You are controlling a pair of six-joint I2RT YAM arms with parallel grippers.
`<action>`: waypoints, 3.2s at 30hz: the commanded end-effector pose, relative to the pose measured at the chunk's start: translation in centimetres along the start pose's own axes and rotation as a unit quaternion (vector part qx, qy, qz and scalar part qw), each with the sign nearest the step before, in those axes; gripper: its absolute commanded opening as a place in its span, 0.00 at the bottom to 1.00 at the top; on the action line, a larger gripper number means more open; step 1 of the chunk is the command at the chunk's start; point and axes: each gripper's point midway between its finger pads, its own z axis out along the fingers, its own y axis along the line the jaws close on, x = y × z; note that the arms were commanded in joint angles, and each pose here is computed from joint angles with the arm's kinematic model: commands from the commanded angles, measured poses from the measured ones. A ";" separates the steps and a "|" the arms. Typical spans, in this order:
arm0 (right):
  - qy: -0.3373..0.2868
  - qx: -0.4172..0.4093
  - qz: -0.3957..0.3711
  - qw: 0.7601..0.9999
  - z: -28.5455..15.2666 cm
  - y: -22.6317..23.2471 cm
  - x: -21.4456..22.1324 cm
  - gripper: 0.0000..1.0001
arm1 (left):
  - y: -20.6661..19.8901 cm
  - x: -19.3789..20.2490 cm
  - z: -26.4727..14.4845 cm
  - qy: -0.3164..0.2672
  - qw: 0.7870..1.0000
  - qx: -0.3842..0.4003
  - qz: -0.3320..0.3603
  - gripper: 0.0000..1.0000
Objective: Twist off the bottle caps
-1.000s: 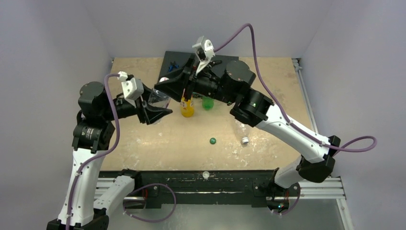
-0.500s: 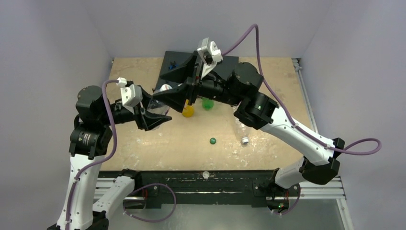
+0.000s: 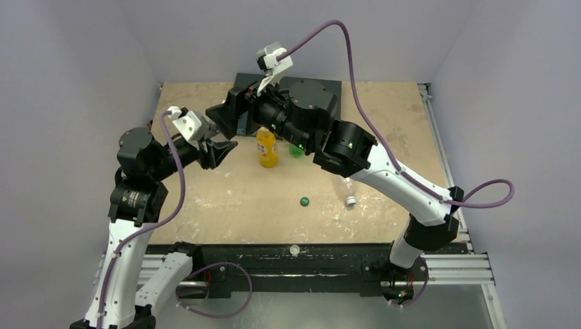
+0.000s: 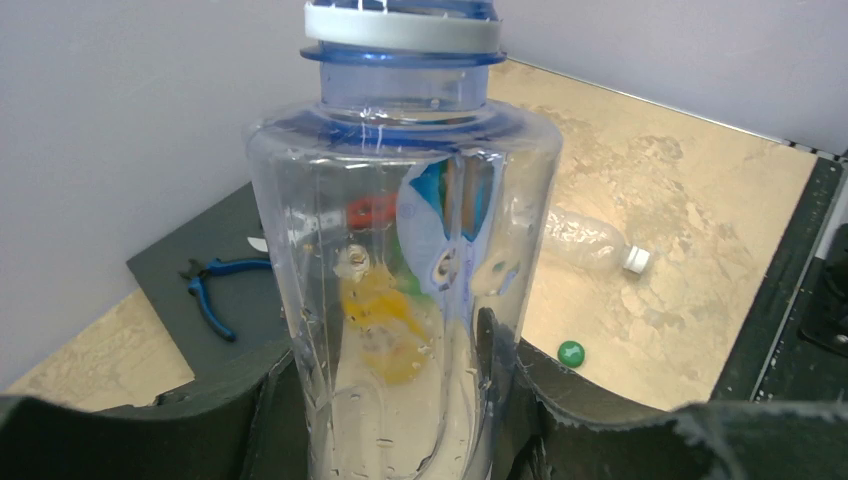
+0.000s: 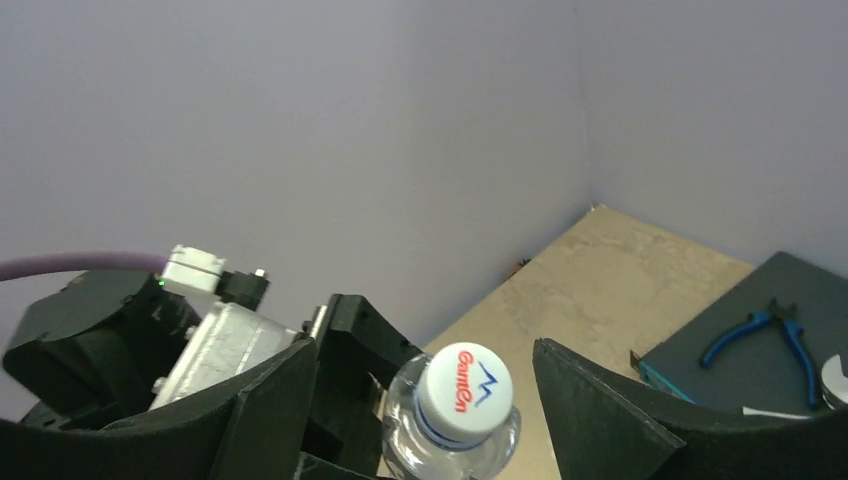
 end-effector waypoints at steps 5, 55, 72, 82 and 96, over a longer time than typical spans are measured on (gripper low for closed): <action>-0.014 0.037 0.037 0.999 -0.3 -1.2 -0.1 0.80 | 1.3 -2.3 -0.4 -0.040 0.998 -0.041 0.040 0.04; -0.076 -0.127 -0.055 0.987 -8.0 -1.3 -5.6 0.12 | -6.2 -0.9 -0.9 -0.014 0.983 0.184 -0.009 0.02; 0.192 0.202 0.065 0.958 -17.7 -19.0 27.8 0.11 | -6.0 -1.1 -1.1 -0.020 0.985 0.170 0.005 0.01; 0.260 0.287 0.073 0.919 -20.6 -23.1 36.7 0.13 | -6.1 -0.7 -1.1 -0.016 0.985 0.170 0.001 0.01; 0.296 0.368 0.034 0.881 -19.9 -25.5 40.1 0.22 | -6.1 -0.5 -1.1 -0.012 0.985 0.174 0.003 0.01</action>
